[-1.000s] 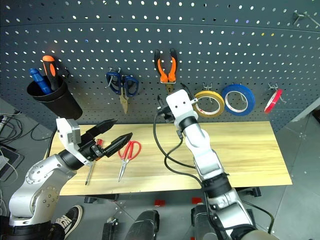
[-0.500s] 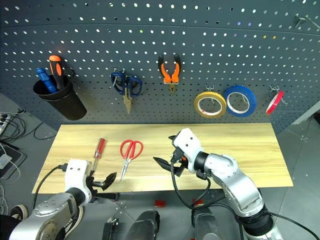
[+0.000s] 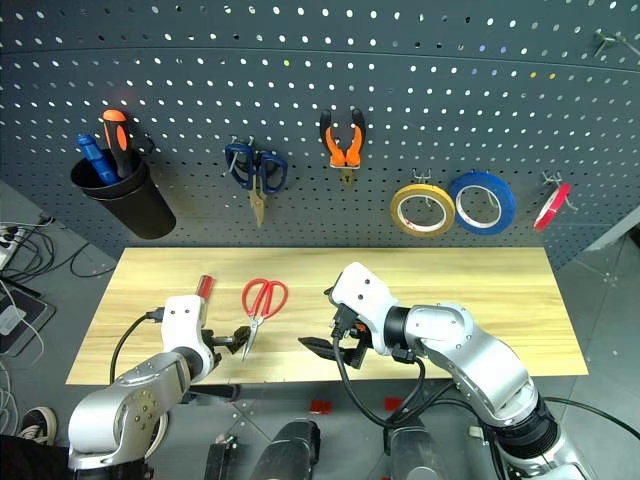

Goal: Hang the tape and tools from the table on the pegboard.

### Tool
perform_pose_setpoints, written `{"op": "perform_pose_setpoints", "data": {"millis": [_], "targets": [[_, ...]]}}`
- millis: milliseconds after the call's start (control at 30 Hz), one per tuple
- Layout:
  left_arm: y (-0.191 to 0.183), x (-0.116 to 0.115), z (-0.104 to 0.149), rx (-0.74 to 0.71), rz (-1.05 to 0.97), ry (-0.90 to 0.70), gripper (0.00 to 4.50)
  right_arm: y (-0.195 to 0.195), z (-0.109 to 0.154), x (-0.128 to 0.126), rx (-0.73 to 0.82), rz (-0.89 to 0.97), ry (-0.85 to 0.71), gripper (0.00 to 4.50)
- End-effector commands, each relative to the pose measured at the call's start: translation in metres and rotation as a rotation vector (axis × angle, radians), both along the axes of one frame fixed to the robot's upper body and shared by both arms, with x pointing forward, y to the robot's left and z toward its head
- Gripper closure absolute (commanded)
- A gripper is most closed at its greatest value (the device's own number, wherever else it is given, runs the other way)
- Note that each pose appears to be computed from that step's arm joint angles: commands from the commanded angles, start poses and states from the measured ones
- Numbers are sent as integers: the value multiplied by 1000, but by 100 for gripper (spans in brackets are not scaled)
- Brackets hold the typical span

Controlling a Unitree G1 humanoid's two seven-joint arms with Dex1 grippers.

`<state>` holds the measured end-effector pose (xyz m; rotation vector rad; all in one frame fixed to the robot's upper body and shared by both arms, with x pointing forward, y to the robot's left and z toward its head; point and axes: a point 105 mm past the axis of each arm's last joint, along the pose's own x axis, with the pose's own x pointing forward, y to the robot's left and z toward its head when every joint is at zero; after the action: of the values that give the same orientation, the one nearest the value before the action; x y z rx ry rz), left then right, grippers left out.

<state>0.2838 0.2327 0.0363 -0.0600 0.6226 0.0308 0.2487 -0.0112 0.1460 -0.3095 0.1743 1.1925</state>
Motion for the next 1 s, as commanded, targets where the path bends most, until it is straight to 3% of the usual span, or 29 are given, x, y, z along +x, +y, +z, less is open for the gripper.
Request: {"op": "perform_pose_setpoints", "data": {"millis": [33, 500, 667, 1000], "targets": [[-1, 8, 1, -17, -9, 4, 0, 5, 10, -12, 16, 48, -32, 1], [-18, 46, -20, -23, -93, 81, 0, 8, 11, -19, -5, 62, -26, 1], [-16, 44, -33, -34, -89, 136, 0, 7, 13, -18, 5, 50, -15, 1], [-10, 20, -49, -17, -117, 220, 306, 7, 24, -11, 24, 27, -26, 0]]}}
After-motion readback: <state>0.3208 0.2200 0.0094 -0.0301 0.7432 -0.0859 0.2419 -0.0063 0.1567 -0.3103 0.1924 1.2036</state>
